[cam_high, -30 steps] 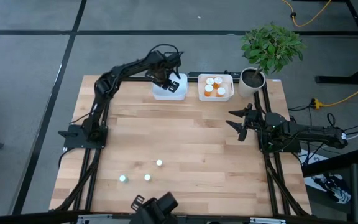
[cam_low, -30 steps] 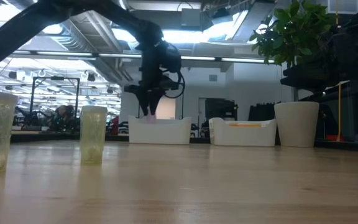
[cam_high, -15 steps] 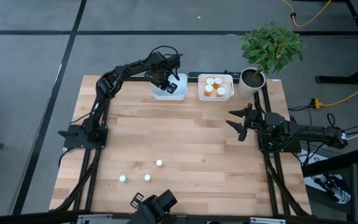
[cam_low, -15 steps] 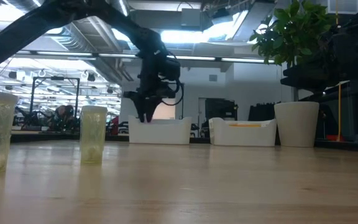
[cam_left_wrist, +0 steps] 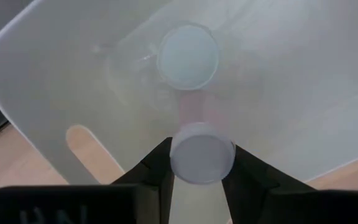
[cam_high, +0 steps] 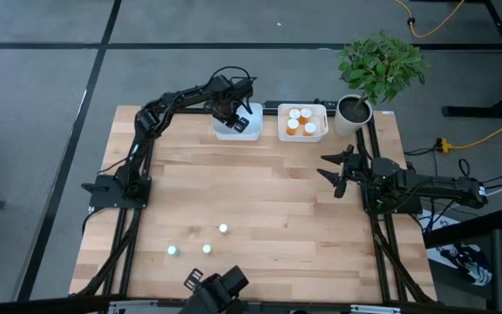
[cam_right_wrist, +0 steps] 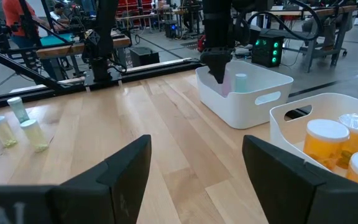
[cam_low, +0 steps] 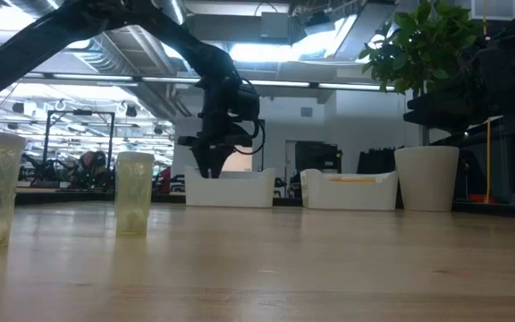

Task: Pick and place medicine bottles into bin by pill shape (circle, oval)
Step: Put the pink tablet bottle into the left white bin

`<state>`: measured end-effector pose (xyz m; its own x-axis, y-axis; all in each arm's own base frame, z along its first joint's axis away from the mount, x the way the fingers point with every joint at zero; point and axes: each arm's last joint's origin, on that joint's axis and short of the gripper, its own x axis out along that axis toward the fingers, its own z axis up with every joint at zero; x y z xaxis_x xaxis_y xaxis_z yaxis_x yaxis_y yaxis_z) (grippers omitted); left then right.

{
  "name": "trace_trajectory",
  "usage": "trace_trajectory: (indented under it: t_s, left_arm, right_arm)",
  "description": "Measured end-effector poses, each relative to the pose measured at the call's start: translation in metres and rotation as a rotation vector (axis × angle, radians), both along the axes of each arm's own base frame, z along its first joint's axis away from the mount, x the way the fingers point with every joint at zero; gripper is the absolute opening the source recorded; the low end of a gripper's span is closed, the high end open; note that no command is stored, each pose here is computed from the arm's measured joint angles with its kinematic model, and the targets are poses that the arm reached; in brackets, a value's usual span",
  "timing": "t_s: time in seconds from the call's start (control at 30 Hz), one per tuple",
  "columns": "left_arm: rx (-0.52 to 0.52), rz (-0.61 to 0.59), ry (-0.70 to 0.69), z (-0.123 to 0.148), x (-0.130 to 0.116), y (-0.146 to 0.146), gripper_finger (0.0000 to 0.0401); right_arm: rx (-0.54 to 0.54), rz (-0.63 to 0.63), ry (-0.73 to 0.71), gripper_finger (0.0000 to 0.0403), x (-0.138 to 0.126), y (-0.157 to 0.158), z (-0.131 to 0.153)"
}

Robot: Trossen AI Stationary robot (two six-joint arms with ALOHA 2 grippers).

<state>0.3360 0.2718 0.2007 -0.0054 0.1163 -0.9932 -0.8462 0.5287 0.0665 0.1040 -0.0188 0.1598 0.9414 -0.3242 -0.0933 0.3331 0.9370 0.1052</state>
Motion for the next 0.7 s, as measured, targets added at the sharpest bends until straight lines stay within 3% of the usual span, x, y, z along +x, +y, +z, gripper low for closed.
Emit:
trace_trajectory:
  t_s: [0.7]
  left_arm:
    - [-0.004, -0.001, 0.005, 0.0000, -0.0005, -0.0004, 0.0136]
  right_arm:
    - [0.000, 0.000, 0.000, 0.0255, 0.0000, 0.0000, 0.0000]
